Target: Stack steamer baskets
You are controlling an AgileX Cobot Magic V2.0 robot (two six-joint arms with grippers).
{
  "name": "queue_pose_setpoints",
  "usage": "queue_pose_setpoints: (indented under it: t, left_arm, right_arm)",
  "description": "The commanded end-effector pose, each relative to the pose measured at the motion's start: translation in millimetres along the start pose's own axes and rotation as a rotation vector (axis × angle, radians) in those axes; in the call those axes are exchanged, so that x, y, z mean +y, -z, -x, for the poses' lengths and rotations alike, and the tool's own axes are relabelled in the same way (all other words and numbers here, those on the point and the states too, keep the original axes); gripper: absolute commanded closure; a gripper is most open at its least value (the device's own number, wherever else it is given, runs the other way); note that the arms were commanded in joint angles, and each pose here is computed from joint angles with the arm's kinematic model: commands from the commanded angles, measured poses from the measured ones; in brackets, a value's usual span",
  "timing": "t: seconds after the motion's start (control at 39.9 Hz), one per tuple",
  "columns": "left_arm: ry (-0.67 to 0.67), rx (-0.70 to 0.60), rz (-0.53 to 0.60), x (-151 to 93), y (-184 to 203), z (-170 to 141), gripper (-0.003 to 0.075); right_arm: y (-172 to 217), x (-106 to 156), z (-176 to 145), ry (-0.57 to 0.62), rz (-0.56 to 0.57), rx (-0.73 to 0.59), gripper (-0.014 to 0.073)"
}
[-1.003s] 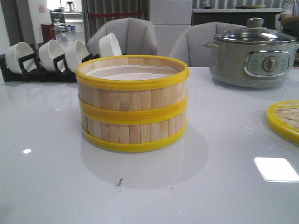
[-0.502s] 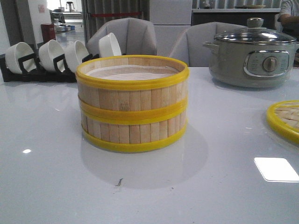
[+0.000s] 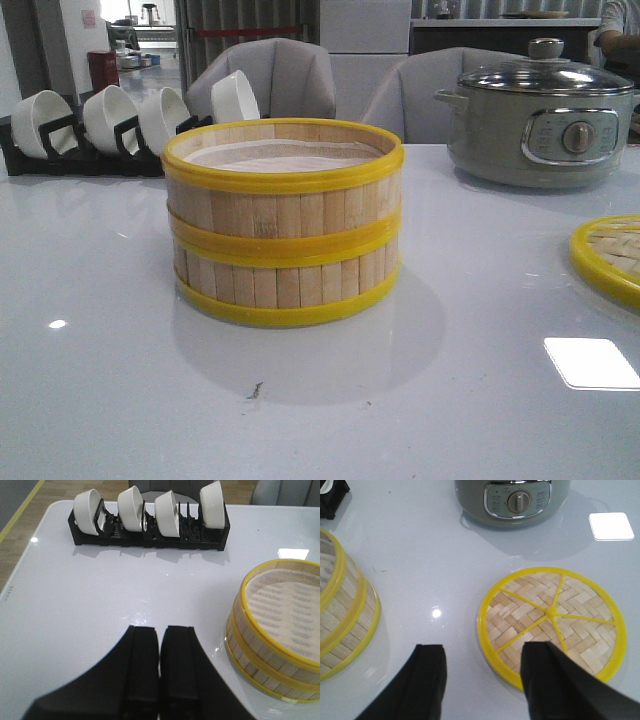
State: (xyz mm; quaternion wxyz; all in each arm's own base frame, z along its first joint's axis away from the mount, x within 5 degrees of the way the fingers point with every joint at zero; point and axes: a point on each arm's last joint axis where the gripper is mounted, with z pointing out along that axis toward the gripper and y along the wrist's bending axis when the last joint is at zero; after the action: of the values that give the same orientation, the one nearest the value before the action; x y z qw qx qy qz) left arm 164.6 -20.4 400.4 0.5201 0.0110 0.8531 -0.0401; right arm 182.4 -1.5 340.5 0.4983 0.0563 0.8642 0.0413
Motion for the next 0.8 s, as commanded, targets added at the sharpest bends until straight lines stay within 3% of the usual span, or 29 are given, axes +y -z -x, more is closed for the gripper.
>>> queue_pose_setpoints:
  t: [0.0, 0.78]
  left_arm:
    - [0.014, -0.122, -0.015, 0.4, 11.1, 1.8, 0.0636]
    - [0.003, -0.105, -0.05, 5.5, 7.2, -98.5, 0.0636]
  right_arm:
    - [8.3, 1.6, 17.2, 0.006, 0.006, -0.106, 0.015]
    - [7.5, 1.3, 14.4, 0.006, 0.004, -0.084, 0.015]
